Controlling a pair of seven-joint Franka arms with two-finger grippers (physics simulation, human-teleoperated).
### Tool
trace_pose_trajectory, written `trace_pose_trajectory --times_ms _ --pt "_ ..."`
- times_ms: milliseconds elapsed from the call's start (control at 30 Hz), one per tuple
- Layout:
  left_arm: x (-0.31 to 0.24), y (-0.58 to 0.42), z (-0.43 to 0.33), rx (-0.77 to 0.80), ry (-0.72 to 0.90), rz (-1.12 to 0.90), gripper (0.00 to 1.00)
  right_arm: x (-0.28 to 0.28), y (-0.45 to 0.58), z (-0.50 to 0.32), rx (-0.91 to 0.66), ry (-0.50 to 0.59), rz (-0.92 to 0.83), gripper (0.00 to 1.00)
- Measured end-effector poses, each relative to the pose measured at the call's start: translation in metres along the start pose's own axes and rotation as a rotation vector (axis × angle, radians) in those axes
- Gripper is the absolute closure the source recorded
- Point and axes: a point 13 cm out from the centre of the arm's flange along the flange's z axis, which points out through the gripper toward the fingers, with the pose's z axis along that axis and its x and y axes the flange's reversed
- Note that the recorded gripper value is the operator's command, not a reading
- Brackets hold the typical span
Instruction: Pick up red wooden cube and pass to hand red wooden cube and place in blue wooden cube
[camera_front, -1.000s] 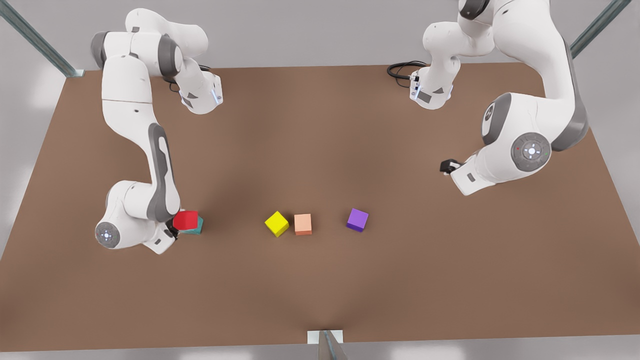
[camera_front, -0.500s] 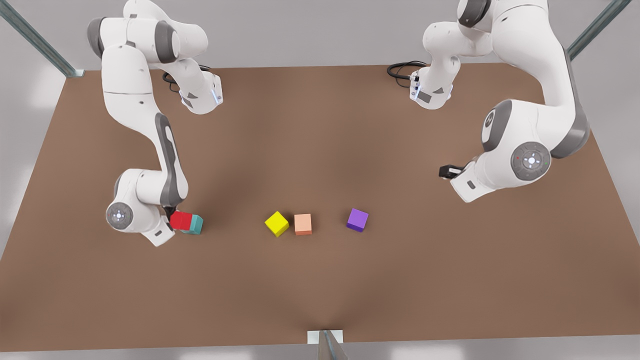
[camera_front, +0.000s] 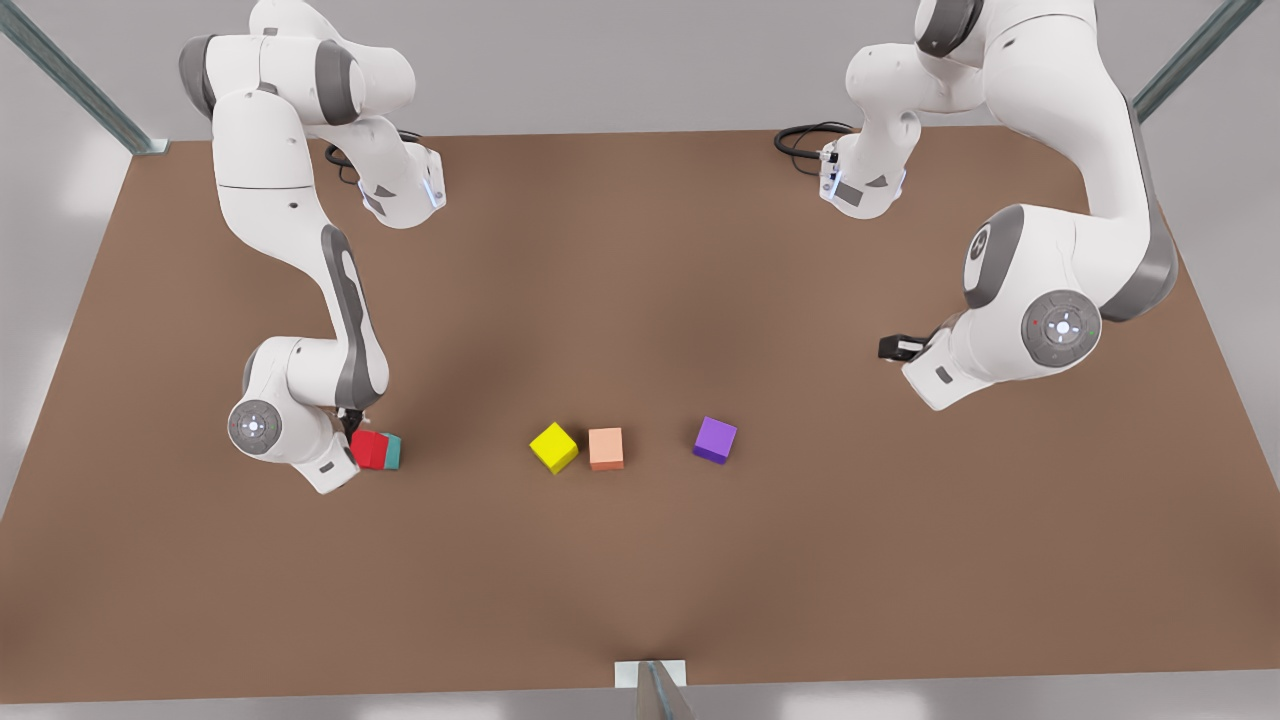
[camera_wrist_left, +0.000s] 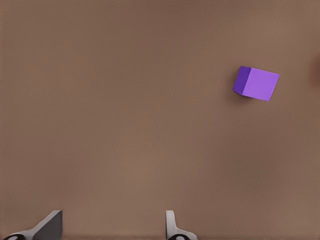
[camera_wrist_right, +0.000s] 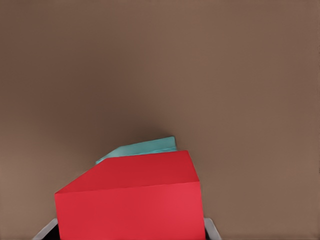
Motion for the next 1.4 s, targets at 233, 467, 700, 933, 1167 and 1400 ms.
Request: trace_pose_trajectory --times_ms 233,467,700,933,1167,1400 --pt "-0.001 -0.001 0.003 0.0 0.005 -0.007 0.0 -0.002 0.0 -0.007 0.005 -0.012 0.017 0.0" --pt "-0.001 -0.001 0.003 -0.001 0.006 -0.01 0.0 -0.004 0.006 -0.038 0.007 -0.044 0.029 0.0" --pt "-0.001 0.0 0.003 -0.002 0.007 -0.015 0.0 -0.02 0.02 -0.104 -0.014 -0.11 0.053 0.0" --pt "-0.002 0.001 0.003 -0.004 0.004 -0.018 0.0 -0.022 -0.014 -0.171 -0.047 -0.064 0.363 0.0" --pt "-0.002 0.001 0.003 -0.003 0.004 -0.02 0.0 0.002 0.055 -0.326 -0.09 -0.093 0.738 0.0" --pt "-0.002 0.001 0.003 -0.003 0.004 -0.021 0.0 0.052 0.14 -0.347 -0.082 -0.008 1.014 0.0"
